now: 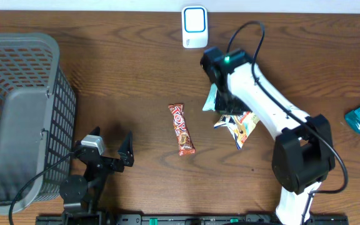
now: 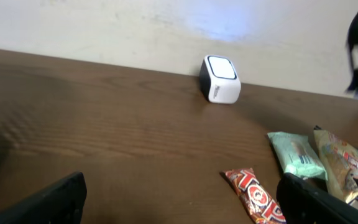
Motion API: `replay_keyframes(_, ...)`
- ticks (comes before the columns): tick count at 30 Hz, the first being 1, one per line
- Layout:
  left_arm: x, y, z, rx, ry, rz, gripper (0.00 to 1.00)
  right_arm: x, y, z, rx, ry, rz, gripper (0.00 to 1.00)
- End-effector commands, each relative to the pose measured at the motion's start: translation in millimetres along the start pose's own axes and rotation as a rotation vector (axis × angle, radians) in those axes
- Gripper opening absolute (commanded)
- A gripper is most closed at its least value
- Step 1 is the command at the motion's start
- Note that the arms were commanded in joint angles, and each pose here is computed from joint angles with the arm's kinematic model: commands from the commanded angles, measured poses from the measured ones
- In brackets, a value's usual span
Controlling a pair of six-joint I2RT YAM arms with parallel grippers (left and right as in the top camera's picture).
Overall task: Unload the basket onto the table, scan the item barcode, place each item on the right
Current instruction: 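Move the right gripper to the yellow snack bag and grasp it, then lift the yellow snack bag with the right gripper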
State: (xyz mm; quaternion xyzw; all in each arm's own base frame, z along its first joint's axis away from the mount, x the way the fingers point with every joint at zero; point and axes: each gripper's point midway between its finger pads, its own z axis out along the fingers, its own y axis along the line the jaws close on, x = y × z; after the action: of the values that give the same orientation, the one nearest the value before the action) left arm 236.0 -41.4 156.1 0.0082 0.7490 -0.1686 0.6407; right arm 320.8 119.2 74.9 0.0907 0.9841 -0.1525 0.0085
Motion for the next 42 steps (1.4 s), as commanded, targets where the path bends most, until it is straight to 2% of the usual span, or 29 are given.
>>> replay_keyframes(1, 13, 2, 1, -0.002, 0.038, -0.021, 0.98, 25, 17, 38, -0.077, 0.084, -0.055, 0.01)
replay_keyframes(3, 13, 2, 1, -0.002, 0.038, -0.021, 0.98, 41, 35, 57, -0.174, 0.130, -0.116, 0.02)
replay_keyframes(6, 14, 2, 1, -0.002, 0.039, -0.021, 0.98, 66, 47, 88, -0.246, 0.174, -0.118, 0.08)
replay_keyframes(9, 14, 2, 1, -0.002, 0.039, -0.021, 0.98, 83, 45, 103, -0.255, 0.212, -0.117, 0.01)
replay_keyframes(12, 13, 2, 1, -0.002, 0.038, -0.021, 0.98, 83, 43, 100, -0.255, 0.214, -0.144, 0.01)
replay_keyframes(18, 14, 2, 1, -0.002, 0.039, -0.021, 0.98, 59, 40, 22, -0.331, 0.132, -0.203, 0.01)
replay_keyframes(22, 14, 2, 1, -0.002, 0.039, -0.021, 0.98, 48, 33, -35, -0.417, -0.009, -0.208, 0.01)
replay_keyframes(25, 14, 2, 1, -0.002, 0.039, -0.021, 0.98, 41, 19, -61, -0.418, -0.125, -0.198, 0.17)
replay_keyframes(26, 13, 2, 1, -0.002, 0.038, -0.021, 0.98, 38, 13, -63, -0.391, -0.155, -0.188, 0.18)
replay_keyframes(28, 13, 2, 1, -0.002, 0.038, -0.021, 0.98, 32, -5, -58, -0.299, -0.177, -0.097, 0.15)
replay_keyframes(29, 14, 2, 1, -0.002, 0.039, -0.021, 0.98, 32, -17, -55, -0.242, -0.175, -0.018, 0.10)
replay_keyframes(33, 13, 2, 1, -0.002, 0.038, -0.021, 0.98, 45, -59, -36, -0.038, -0.141, 0.315, 0.02)
replay_keyframes(34, 13, 2, 1, -0.002, 0.038, -0.021, 0.98, 49, -63, -32, -0.020, -0.130, 0.372, 0.02)
replay_keyframes(36, 13, 2, 1, -0.002, 0.038, -0.021, 0.98, 55, -64, -19, -0.007, -0.116, 0.458, 0.08)
replay_keyframes(38, 13, 2, 1, -0.002, 0.038, -0.021, 0.98, 57, -61, -5, -0.010, -0.117, 0.478, 0.11)
replay_keyframes(42, 13, 2, 1, -0.002, 0.038, -0.021, 0.98, 56, -61, 22, -0.008, -0.136, 0.499, 0.12)
